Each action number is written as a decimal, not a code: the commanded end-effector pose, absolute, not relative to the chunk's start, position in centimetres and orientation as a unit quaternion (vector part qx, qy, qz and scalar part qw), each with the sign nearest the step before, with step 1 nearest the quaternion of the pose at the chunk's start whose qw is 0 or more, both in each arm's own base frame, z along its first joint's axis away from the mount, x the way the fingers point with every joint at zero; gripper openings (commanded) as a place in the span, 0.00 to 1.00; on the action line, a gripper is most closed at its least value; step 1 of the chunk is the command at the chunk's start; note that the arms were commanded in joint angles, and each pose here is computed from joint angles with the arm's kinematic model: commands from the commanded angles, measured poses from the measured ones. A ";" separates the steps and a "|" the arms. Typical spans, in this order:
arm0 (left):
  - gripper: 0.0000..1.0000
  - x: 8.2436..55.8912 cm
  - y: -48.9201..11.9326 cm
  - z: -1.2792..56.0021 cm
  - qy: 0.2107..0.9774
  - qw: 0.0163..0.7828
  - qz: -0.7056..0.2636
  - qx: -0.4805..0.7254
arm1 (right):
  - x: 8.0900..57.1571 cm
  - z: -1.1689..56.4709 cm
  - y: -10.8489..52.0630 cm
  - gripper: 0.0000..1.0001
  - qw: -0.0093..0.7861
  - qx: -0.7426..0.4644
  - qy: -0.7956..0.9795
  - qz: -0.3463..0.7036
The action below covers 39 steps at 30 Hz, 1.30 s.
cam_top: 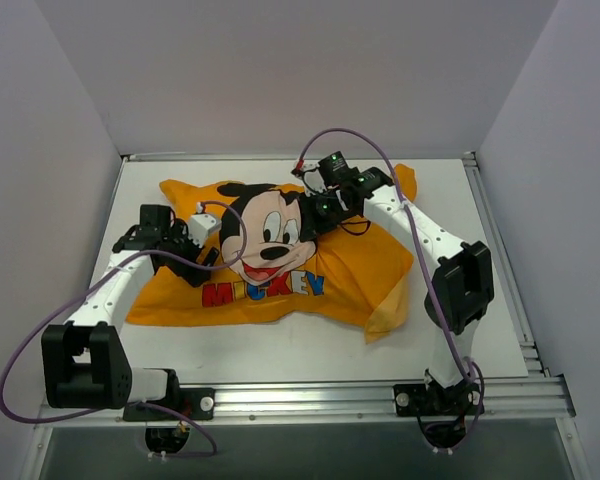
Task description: Remove the pillowcase from the pillow
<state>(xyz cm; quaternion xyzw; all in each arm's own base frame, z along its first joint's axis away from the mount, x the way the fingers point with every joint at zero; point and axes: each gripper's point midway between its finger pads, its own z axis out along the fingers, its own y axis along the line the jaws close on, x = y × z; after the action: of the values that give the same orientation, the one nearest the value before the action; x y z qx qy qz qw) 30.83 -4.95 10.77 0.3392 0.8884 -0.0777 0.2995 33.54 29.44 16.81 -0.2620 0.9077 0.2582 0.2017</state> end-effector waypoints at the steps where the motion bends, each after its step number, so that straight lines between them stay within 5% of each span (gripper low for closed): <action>1: 0.94 29.0 -2.7 7.6 0.905 0.254 -0.045 0.339 | 34.4 18.1 27.3 0.00 0.232 -0.248 0.910 0.239; 2: 0.98 29.0 -2.6 7.4 0.907 0.250 -0.044 0.335 | 34.5 18.2 27.1 0.00 0.236 -0.244 0.911 0.234; 3: 0.79 28.9 -2.9 7.5 0.907 0.248 -0.053 0.336 | 34.8 18.5 26.9 0.00 0.243 -0.240 0.911 0.229; 4: 0.39 29.1 -3.2 8.1 0.907 0.253 -0.061 0.331 | 35.0 18.5 26.5 0.00 0.247 -0.236 0.915 0.217; 5: 0.12 29.2 -3.5 8.6 0.905 0.260 -0.067 0.328 | 35.1 18.8 26.3 0.00 0.252 -0.234 0.915 0.212; 6: 0.02 29.5 -3.5 9.0 0.906 0.270 -0.064 0.320 | 35.1 19.3 26.2 0.00 0.259 -0.233 0.913 0.211; 10: 0.02 32.0 -1.3 12.2 0.903 0.349 0.000 0.249 | 35.8 19.4 25.6 0.00 0.275 -0.208 0.918 0.198; 13: 0.02 34.1 2.0 18.3 0.887 0.422 0.050 0.184 | 36.2 19.4 25.5 0.46 0.285 -0.187 0.920 0.193; 14: 0.02 34.8 2.6 22.5 0.872 0.454 0.064 0.171 | 36.3 19.6 25.5 0.68 0.287 -0.176 0.921 0.194; 17: 0.02 35.5 4.0 31.7 0.833 0.524 0.101 0.145 | 37.3 21.7 23.7 0.84 0.321 -0.126 0.922 0.174; 22: 0.02 34.6 2.9 47.0 0.742 0.652 0.100 0.119 | 37.7 20.3 22.3 0.81 0.325 -0.049 0.929 0.171; 28: 0.02 31.8 -3.1 60.0 0.624 0.763 0.013 0.166 | 35.3 18.9 37.3 0.74 0.288 -0.075 0.883 0.364; 34: 0.02 30.1 -10.1 60.8 0.591 0.759 -0.090 0.257 | 34.6 24.0 50.9 0.73 0.281 -0.142 0.807 0.500; 39: 0.02 31.4 -18.0 51.0 0.660 0.649 -0.184 0.331 | 36.0 25.1 51.9 0.73 0.270 -0.118 0.776 0.559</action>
<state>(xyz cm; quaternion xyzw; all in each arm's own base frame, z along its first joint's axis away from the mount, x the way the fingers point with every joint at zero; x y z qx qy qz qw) 31.96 -11.91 53.00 0.2821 0.6744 -0.0868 0.6768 33.29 52.49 17.41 -0.1443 0.8372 0.4729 0.2337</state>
